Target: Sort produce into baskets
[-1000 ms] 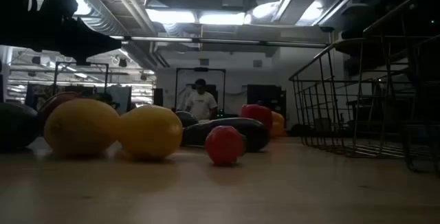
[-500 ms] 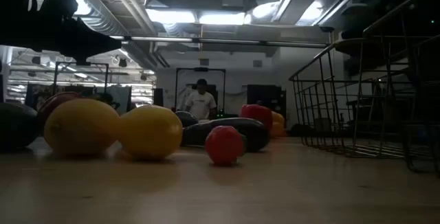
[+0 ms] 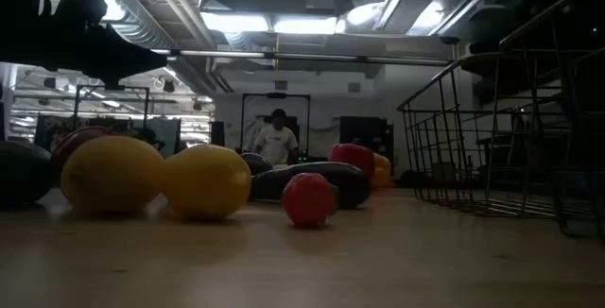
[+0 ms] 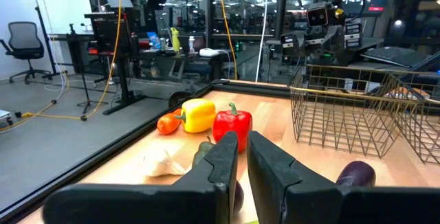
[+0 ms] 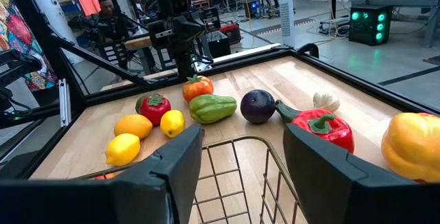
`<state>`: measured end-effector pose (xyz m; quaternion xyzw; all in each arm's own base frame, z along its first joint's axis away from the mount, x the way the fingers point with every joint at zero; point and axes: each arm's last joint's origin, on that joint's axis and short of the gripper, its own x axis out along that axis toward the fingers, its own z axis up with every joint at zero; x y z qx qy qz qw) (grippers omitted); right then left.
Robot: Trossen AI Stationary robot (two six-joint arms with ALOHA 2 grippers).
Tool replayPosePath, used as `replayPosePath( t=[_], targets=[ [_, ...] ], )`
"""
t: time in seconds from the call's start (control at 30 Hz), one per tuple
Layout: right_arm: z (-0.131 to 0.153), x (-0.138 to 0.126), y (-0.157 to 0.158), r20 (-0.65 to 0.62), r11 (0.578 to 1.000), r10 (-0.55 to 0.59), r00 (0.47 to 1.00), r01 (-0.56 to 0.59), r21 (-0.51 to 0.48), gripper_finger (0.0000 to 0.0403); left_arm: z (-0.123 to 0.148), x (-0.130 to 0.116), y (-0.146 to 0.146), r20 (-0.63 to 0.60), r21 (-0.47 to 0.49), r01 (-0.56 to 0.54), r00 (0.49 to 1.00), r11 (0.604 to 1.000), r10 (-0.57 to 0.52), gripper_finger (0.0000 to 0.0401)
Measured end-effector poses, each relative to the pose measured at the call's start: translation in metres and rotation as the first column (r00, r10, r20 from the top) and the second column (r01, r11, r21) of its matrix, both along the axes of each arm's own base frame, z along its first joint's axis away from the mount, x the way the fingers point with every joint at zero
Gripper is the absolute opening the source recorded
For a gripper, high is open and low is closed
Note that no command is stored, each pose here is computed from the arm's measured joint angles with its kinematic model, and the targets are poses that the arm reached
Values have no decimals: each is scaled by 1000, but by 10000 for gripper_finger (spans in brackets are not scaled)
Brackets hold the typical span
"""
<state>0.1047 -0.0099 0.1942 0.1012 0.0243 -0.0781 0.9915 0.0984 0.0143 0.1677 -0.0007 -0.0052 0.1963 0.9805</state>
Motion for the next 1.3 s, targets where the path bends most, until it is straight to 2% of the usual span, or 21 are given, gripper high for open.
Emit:
replayPosePath(
  t=[0.73,0.83,0.93,1.07,1.3],
  targets=[
    [0,0,0,0,1000,0,1000,0,0,204,0,0,0,5,-10,-2,1000,1000,2,31],
    [0,0,0,0,1000,0,1000,0,0,204,0,0,1,15,-34,-21,1000,999,22,32],
    [0,0,0,0,1000,0,1000,0,0,204,0,-1,3,46,-105,-43,998,994,48,37],
    [0,0,0,0,1000,0,1000,0,0,204,0,-1,5,63,-145,-62,995,988,72,89],
    [0,0,0,0,1000,0,1000,0,0,204,1,-1,6,86,-192,-69,993,979,87,254]
  ],
)
